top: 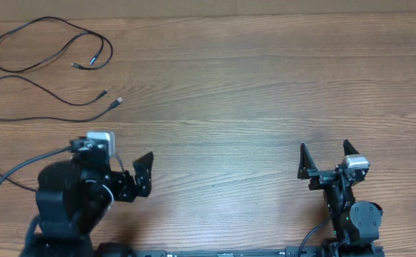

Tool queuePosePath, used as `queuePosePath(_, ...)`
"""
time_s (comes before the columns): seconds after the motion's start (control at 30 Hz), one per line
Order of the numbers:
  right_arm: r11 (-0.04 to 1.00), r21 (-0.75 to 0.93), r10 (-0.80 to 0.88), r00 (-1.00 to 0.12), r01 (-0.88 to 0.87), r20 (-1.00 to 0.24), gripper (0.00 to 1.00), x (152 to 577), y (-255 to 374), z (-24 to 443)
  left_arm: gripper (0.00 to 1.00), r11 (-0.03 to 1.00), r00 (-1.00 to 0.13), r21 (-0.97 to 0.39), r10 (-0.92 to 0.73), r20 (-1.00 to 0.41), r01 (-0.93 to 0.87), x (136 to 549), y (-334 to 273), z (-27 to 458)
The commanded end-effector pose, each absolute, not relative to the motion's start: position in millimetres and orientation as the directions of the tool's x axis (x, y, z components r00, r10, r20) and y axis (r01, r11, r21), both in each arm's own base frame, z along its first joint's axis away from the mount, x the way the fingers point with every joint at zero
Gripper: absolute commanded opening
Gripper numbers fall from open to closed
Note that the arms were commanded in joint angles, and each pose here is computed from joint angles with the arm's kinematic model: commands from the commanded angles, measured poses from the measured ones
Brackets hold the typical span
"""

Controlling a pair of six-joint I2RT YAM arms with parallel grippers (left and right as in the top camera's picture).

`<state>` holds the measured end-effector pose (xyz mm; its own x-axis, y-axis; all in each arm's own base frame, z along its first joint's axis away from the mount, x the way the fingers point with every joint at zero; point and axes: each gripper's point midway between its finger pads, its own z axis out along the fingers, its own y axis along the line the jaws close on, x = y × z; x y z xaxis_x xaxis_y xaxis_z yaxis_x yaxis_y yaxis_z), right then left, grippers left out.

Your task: Untangle cables

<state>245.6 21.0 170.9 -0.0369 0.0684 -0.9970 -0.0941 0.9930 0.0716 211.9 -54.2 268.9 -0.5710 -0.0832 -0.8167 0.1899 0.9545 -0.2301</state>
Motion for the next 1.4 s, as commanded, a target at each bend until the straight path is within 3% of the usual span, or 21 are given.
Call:
queuePosePath(0.0, 0.994, 0.078, 0.076, -0.029, -0.072, -0.997, 1.00, 245.9, 16.5, 169.8, 1.00, 0.919, -0.400, -0.033, 0.139, -0.906, 0.394, 208.9, -68.4, 260.4)
queuePosePath(0.2, 0.994, 0.078, 0.076, -0.029, -0.072, -0.997, 1.00, 245.9, 16.5, 169.8, 1.00, 0.914, -0.215, 0.061, 0.158, -0.964, 0.402, 208.7, -68.3, 242.9)
queuePosePath(0.9, 0.994, 0.078, 0.076, -0.029, -0.072, -0.997, 1.00, 245.9, 16.5, 169.7, 0.99, 0.952, 0.112, 0.134, 0.107, -0.988, 0.274, 233.0, -50.8, 231.7)
queuePosePath(1.17, 0.994, 0.078, 0.076, -0.029, -0.072, -0.997, 1.00, 245.9, 16.5, 169.8, 1.00, 0.980, 0.213, 0.061, 0.020, -0.977, 0.189, 237.8, -35.7, 226.1)
queuePosePath(1.37, 0.994, 0.078, 0.076, -0.029, -0.072, -0.997, 1.00, 245.9, 16.5, 169.8, 0.99, 0.990, 0.177, 0.042, 0.018, -0.984, 0.135, 241.3, -25.6, 217.3)
